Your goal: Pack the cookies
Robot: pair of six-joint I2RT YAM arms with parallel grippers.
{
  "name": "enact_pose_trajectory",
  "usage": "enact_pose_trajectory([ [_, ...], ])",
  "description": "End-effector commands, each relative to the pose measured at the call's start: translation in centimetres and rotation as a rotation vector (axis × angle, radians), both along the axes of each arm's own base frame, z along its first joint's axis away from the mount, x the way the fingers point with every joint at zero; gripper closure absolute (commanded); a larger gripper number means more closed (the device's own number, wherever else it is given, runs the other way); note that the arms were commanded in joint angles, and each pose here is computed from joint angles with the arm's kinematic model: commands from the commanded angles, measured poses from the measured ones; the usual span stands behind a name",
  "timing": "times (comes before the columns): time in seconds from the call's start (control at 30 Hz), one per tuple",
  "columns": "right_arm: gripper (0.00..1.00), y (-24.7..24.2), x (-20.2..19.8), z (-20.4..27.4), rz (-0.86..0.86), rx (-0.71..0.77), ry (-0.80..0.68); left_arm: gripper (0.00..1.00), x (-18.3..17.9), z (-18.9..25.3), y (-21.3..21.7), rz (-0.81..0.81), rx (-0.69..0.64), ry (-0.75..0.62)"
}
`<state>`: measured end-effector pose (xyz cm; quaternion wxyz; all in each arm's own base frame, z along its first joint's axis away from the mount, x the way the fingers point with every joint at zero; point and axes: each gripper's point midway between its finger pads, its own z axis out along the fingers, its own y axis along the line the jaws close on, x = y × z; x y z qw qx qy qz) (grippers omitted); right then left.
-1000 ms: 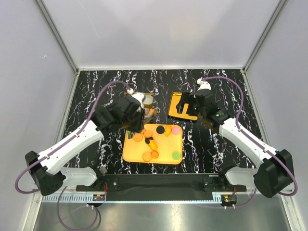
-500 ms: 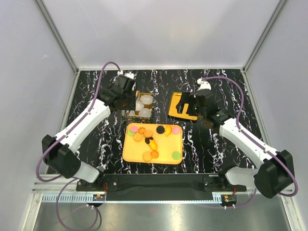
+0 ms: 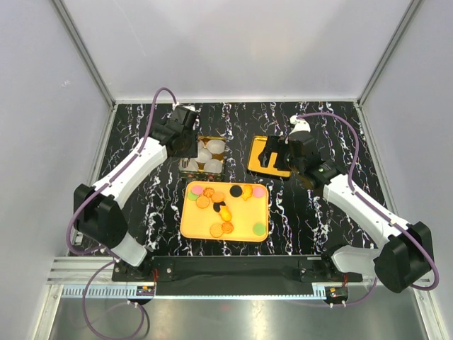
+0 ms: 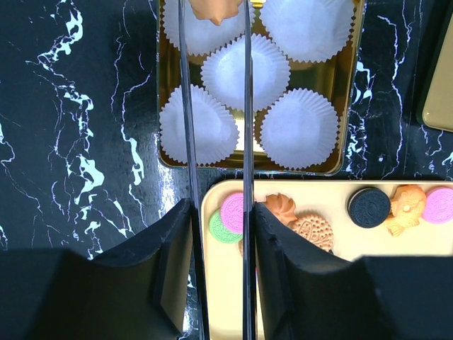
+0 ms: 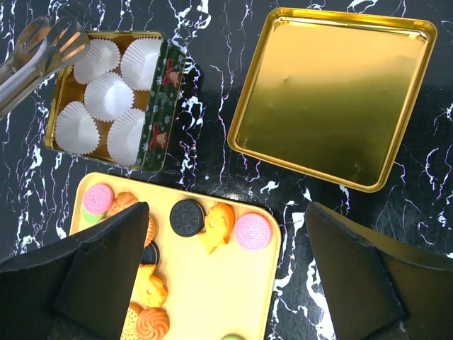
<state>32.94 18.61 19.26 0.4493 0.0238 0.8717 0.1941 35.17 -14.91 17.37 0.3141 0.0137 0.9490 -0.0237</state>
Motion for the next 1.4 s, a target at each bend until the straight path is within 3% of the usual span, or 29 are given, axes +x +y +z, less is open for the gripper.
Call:
enact_pose_trajectory([
  [0.0,0.00,0.4,0.6,2.9,0.005,0.040,-0.075,0.60,2.0,2.1,-0.3,0.007,-0.018,-0.095],
  [0.57,0.00,0.3,0.6,2.9,0.002,0.037,-0.073,0.56,1.8,0.3,0.3,0.010,0.000,-0.055],
  [1.0,0.00,0.5,0.7,2.7,0.005,0.037,-0.070,0.54,1.2,2.2,0.3,-0.010,-0.018,-0.080],
  [1.2,0.00,0.4,0.7,2.7,0.002,0.036,-0.070,0.55,-1.1,4.1,-1.3,-0.101,-0.045,-0.095],
  [1.37,0.00,0.3,0.7,2.5,-0.001,0.030,-0.067,0.55,-5.4,4.2,-3.4,-0.209,-0.039,-0.077],
])
